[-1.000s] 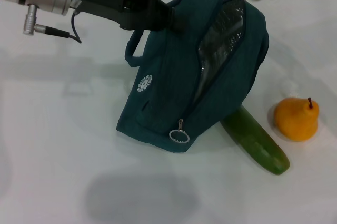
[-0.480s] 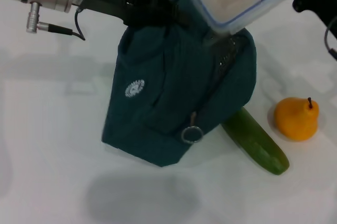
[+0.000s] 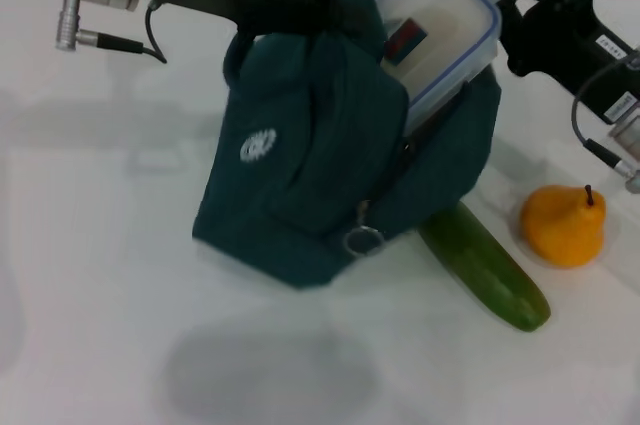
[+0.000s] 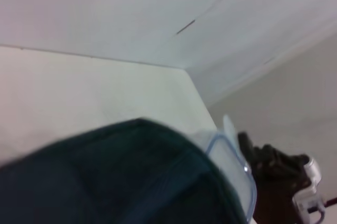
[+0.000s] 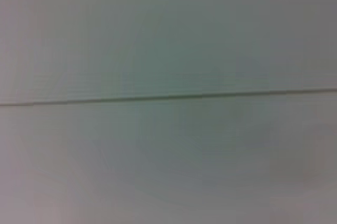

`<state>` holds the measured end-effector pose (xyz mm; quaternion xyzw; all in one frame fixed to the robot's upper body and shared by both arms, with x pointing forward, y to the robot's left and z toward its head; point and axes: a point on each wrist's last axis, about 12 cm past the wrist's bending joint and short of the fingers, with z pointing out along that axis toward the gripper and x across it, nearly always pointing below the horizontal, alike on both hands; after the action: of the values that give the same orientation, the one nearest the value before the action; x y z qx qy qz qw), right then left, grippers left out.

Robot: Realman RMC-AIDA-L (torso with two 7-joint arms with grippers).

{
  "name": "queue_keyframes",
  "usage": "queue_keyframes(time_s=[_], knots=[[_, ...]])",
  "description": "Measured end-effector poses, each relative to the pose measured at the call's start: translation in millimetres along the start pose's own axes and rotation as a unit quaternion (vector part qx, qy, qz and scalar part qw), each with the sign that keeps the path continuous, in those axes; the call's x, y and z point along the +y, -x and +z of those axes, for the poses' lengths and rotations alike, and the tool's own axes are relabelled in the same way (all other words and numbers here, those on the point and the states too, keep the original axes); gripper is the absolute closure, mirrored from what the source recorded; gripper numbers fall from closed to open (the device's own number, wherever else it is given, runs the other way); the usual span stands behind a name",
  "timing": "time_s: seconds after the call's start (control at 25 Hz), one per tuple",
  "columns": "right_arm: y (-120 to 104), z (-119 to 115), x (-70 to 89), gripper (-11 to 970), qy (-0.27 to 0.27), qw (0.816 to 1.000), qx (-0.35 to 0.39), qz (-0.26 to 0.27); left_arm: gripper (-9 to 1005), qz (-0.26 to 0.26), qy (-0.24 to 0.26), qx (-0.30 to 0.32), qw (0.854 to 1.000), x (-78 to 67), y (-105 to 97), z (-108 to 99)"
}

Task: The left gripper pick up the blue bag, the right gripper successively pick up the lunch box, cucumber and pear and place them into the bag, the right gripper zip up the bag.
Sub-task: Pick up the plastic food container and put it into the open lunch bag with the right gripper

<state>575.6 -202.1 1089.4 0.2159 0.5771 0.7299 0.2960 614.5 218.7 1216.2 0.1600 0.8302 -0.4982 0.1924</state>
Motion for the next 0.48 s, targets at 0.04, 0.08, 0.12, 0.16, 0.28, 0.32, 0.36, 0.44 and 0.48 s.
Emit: queue_keyframes(time_s=[0.04,0.08,0.12,0.16,0.28,0.32,0.36,0.44,0.48], knots=[[-0.3,0.3,-0.2,862,-0.001,1.000,0.002,-0.001,916,0.001,0.000,-0.002,1.000,0.0,0.6,-0.2],[0.6,0.4,-0.3,862,-0.003,1.000,0.001,-0.003,916,0.001,-0.001,-0.004,1.000,-0.1,1.1,-0.3],[2.0,0.2,-0.4,862,-0.005,1.000,-0.002,-0.006,916,0.002,-0.001,-0.007,1.000,0.0,1.4,-0.5],[4.4,-0.6,-0.3,862,-0.007,1.000,-0.007,-0.010,916,0.004,-0.001,-0.008,1.000,0.2,1.5,-0.7],[6.3,-1.9,-0.1,863,-0.008,1.000,-0.010,-0.014,915,0.007,-0.002,-0.011,1.000,2.0,0.5,-0.3],[4.9,-2.0,-0.1,863,-0.007,1.000,-0.004,-0.015,915,0.006,-0.003,-0.011,1.000,3.4,0.0,0.7],[2.7,-1.8,-0.8,863,-0.010,1.000,0.004,-0.015,915,0.003,-0.005,-0.012,1.000,4.9,-0.5,2.3],[1.6,0.1,-2.7,862,-0.021,0.999,0.014,-0.019,915,-0.004,-0.017,-0.014,1.000,6.9,-1.2,4.9],[2.3,1.4,-3.9,862,-0.029,0.999,0.014,-0.022,915,-0.008,-0.024,-0.015,1.000,7.8,-1.6,5.6]])
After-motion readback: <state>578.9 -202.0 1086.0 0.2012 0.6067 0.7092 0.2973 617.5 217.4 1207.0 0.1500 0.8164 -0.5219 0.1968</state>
